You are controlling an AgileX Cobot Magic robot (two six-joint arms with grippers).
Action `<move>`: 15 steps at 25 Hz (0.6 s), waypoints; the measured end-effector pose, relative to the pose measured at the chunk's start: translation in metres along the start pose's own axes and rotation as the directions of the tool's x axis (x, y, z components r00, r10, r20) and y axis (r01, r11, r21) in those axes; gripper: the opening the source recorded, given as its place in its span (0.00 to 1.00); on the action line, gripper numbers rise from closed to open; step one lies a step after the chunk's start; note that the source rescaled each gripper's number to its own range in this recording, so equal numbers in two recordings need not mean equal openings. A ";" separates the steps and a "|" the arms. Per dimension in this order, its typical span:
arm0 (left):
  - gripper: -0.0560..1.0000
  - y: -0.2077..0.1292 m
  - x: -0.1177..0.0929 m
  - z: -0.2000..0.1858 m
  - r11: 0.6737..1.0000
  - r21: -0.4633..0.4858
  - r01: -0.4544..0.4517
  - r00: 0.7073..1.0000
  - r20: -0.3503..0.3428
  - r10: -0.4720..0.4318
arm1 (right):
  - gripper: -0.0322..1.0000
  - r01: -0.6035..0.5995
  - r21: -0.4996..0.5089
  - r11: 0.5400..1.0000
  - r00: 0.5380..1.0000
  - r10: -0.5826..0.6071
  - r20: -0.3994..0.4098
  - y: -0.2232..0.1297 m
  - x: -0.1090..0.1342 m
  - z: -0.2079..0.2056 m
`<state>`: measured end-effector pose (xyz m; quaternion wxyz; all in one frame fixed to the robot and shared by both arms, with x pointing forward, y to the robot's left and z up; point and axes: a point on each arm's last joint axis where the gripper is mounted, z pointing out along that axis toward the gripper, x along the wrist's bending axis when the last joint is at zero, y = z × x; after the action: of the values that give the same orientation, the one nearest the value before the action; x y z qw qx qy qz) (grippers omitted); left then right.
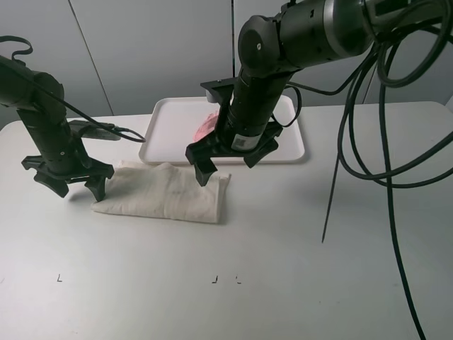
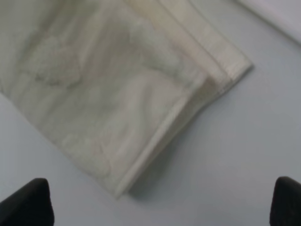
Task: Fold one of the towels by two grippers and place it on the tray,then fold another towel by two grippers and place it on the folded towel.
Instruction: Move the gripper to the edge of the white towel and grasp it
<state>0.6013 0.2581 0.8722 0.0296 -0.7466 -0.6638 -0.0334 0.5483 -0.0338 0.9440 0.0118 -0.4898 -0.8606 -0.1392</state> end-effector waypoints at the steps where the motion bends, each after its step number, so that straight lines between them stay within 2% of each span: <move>1: 0.94 0.000 0.000 0.000 1.000 0.000 0.001 1.000 0.001 -0.001 | 1.00 0.005 -0.010 1.000 1.000 -0.005 0.000 0.003 0.001 -0.002; 8: 0.94 0.000 0.000 0.000 1.000 0.003 0.013 1.000 0.001 -0.013 | 1.00 0.008 -0.029 1.000 1.000 -0.008 -0.005 0.010 0.002 -0.005; 15: 0.93 -0.001 0.000 0.001 1.000 0.013 0.015 1.000 0.000 -0.015 | 1.00 -0.008 0.061 0.998 1.000 0.008 -0.009 0.015 0.001 0.023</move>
<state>0.6003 0.2582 0.8713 0.0341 -0.7415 -0.6695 -0.0294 0.5630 -0.0197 0.9251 0.0312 -0.4920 -0.8623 -0.1154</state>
